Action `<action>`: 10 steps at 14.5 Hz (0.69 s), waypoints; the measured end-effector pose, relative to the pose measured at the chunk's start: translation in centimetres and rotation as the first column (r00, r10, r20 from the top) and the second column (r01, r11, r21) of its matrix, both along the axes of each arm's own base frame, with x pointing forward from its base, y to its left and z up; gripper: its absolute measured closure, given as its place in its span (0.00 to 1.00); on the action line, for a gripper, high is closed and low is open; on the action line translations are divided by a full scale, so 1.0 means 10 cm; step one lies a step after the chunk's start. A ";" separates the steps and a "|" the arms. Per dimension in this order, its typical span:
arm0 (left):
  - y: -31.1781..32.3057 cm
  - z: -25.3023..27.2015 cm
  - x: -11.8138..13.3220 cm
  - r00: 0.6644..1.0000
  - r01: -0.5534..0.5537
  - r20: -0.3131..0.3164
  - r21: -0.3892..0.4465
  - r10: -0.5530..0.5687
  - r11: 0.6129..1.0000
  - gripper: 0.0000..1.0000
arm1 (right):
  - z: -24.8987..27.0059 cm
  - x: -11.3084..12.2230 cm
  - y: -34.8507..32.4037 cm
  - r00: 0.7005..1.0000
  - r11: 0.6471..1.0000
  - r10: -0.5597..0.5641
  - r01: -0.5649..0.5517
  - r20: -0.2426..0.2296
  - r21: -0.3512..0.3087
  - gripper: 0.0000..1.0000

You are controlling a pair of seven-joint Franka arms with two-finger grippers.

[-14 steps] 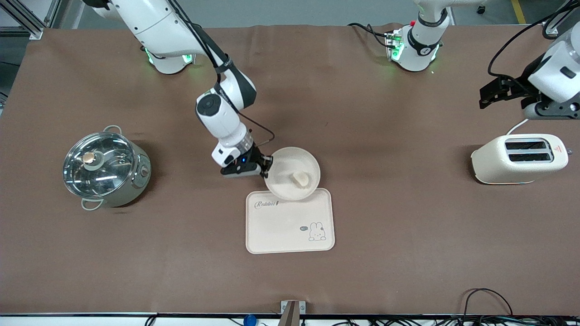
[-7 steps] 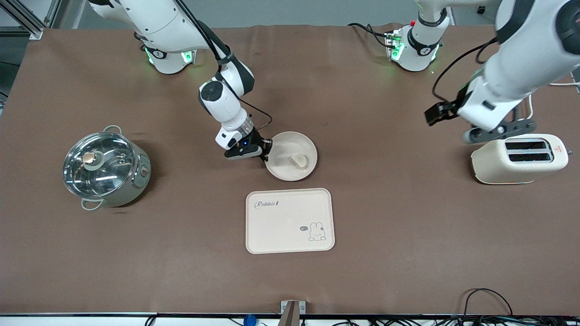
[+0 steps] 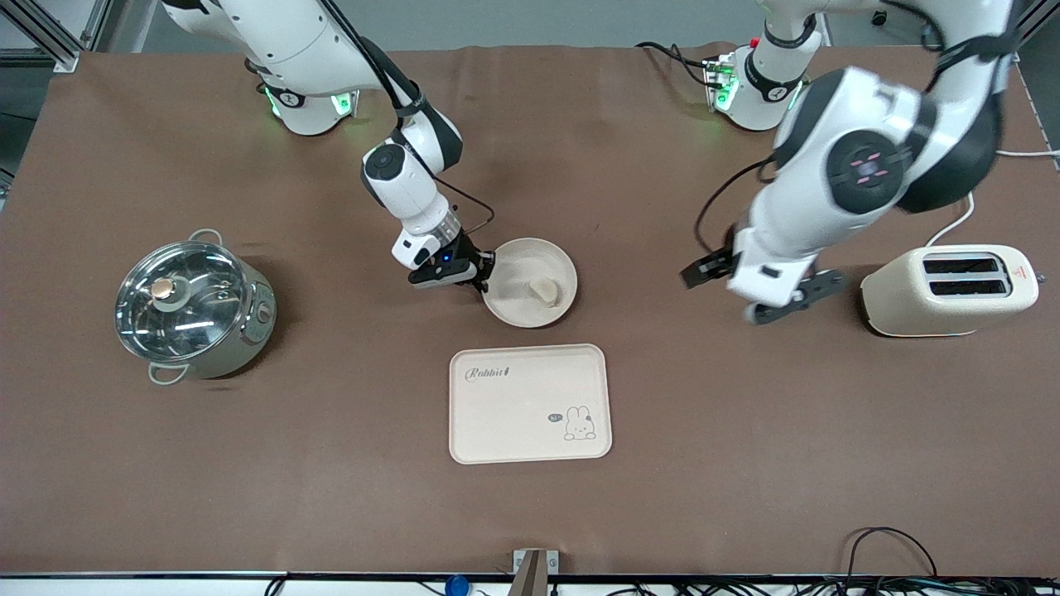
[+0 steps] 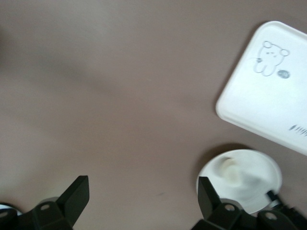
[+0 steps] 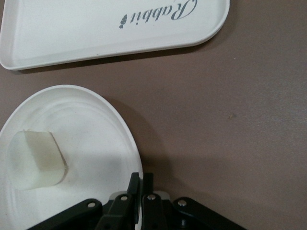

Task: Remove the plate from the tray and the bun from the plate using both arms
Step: 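Set the plate on the table while the left gripper reaches the bun, then grasp the bun with the left gripper while the right gripper releases the plate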

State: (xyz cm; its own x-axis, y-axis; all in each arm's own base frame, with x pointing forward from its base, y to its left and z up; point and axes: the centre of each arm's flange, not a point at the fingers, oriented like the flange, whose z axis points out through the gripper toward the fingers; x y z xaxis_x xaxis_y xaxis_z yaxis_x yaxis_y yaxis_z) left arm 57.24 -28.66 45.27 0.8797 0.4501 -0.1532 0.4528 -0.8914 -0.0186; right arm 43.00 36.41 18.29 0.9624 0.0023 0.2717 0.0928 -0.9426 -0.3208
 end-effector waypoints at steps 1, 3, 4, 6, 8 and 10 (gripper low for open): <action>-0.21 -0.17 -0.01 0.999 -0.040 0.005 -0.009 0.040 0.999 0.00 | 0.00 0.00 0.00 1.000 1.000 -0.001 0.001 0.000 0.000 0.82; -0.64 -0.54 -0.05 0.992 -0.124 0.009 -0.032 0.124 0.992 0.00 | 0.01 0.01 -0.01 1.000 1.000 -0.020 0.020 -0.003 0.006 0.61; -0.84 -0.73 -0.10 0.987 -0.159 0.010 -0.037 0.160 0.987 0.00 | 0.04 0.02 0.00 0.999 0.999 -0.041 0.041 -0.007 0.015 0.51; -1.13 -1.04 -0.17 0.976 -0.214 0.015 -0.041 0.215 0.976 0.00 | 0.17 0.08 0.02 0.997 0.997 -0.069 0.069 -0.020 0.020 0.32; -1.41 -1.33 -0.28 0.967 -0.252 0.018 -0.052 0.253 0.966 0.00 | 0.48 0.24 0.03 0.993 0.997 -0.082 0.080 -0.081 -0.023 0.16; -1.66 -1.64 -0.41 0.959 -0.280 0.027 -0.054 0.282 0.958 0.00 | 1.06 0.52 -0.04 0.985 0.993 -0.101 0.091 -0.143 -0.074 0.00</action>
